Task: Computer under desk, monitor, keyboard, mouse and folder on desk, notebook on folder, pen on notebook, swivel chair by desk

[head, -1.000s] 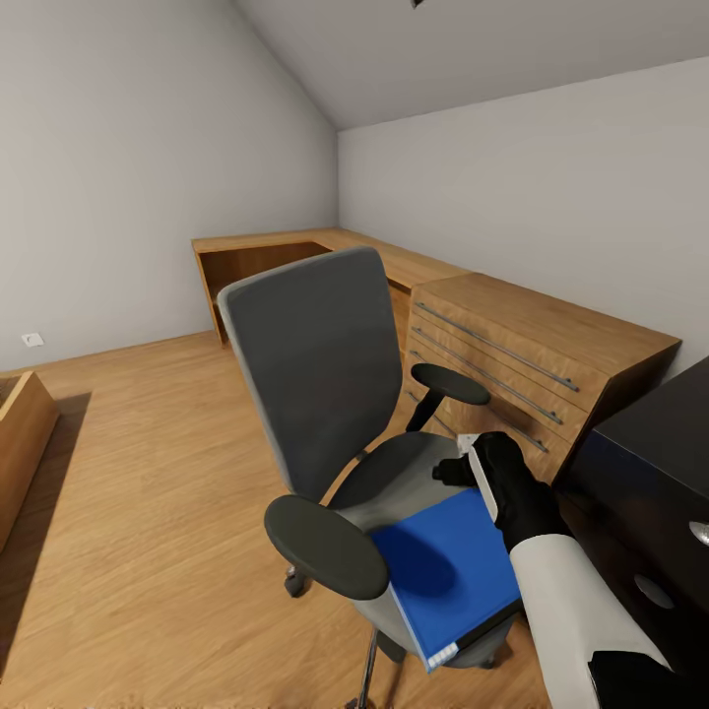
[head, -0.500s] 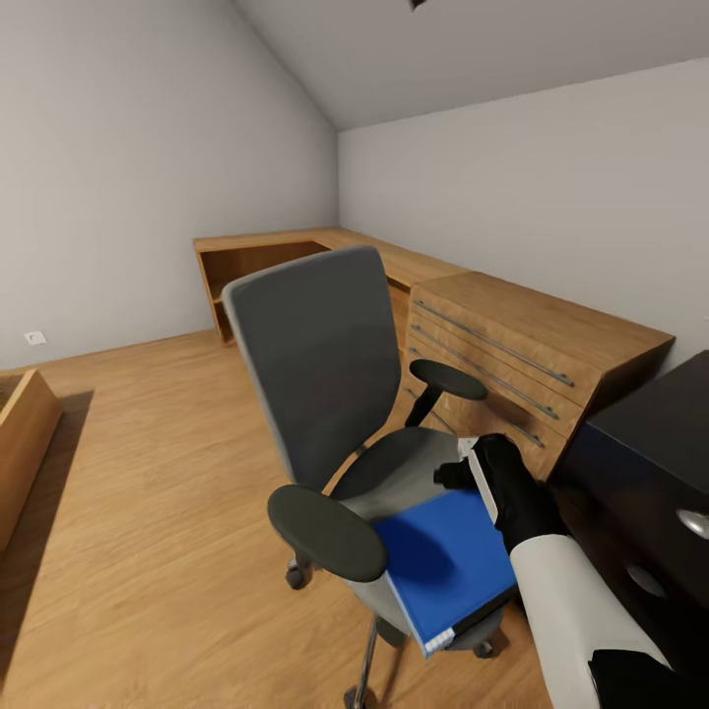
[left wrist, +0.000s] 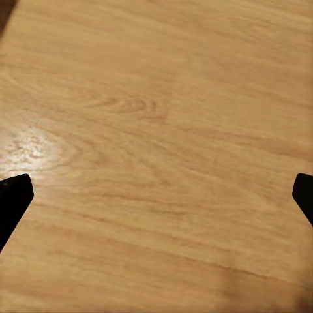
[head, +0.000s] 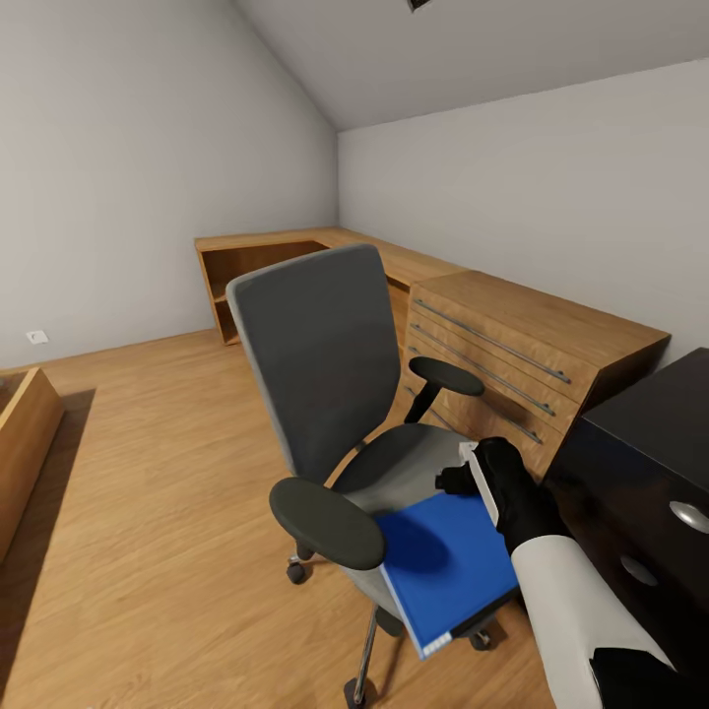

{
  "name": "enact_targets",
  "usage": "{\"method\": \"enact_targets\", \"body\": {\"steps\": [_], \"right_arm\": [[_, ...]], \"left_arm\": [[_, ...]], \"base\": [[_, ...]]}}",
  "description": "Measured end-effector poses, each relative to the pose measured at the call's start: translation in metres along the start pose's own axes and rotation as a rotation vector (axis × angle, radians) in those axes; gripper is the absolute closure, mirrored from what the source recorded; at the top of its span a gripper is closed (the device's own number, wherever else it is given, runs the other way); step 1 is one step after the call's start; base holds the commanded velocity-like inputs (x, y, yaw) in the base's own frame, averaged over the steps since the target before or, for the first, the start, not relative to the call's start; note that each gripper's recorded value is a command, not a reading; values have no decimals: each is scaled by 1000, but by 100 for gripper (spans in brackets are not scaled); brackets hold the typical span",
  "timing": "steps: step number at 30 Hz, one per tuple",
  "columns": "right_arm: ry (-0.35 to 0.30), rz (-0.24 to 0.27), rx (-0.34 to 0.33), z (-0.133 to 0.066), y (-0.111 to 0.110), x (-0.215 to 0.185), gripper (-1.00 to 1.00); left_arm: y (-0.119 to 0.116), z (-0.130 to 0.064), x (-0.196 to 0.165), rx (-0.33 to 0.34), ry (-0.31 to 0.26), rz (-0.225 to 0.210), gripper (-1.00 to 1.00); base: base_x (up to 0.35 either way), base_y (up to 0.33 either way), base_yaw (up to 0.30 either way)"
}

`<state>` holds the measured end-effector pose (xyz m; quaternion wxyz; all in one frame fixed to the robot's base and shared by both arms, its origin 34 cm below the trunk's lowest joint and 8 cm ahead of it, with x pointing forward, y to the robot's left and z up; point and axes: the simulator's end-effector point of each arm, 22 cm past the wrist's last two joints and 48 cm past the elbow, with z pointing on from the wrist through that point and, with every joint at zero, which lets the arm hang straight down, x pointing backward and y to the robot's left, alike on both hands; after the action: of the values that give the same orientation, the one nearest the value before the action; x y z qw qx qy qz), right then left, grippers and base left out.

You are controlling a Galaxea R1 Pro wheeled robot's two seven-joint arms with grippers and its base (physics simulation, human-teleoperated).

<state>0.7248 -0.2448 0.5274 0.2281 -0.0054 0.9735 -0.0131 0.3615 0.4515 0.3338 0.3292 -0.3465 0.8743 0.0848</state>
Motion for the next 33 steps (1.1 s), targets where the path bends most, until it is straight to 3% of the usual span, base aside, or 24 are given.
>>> {"method": "enact_targets", "body": {"steps": [16, 33], "right_arm": [[-69, -1, -5, -4, 1, -17, -100], [-72, -2, -4, -4, 1, -18, -100]], "left_arm": [[0, 0, 0, -1, 1, -1, -100], [0, 0, 1, -1, 1, -1, -100]], "base": [[-11, 0, 0], [-27, 0, 0]]}}
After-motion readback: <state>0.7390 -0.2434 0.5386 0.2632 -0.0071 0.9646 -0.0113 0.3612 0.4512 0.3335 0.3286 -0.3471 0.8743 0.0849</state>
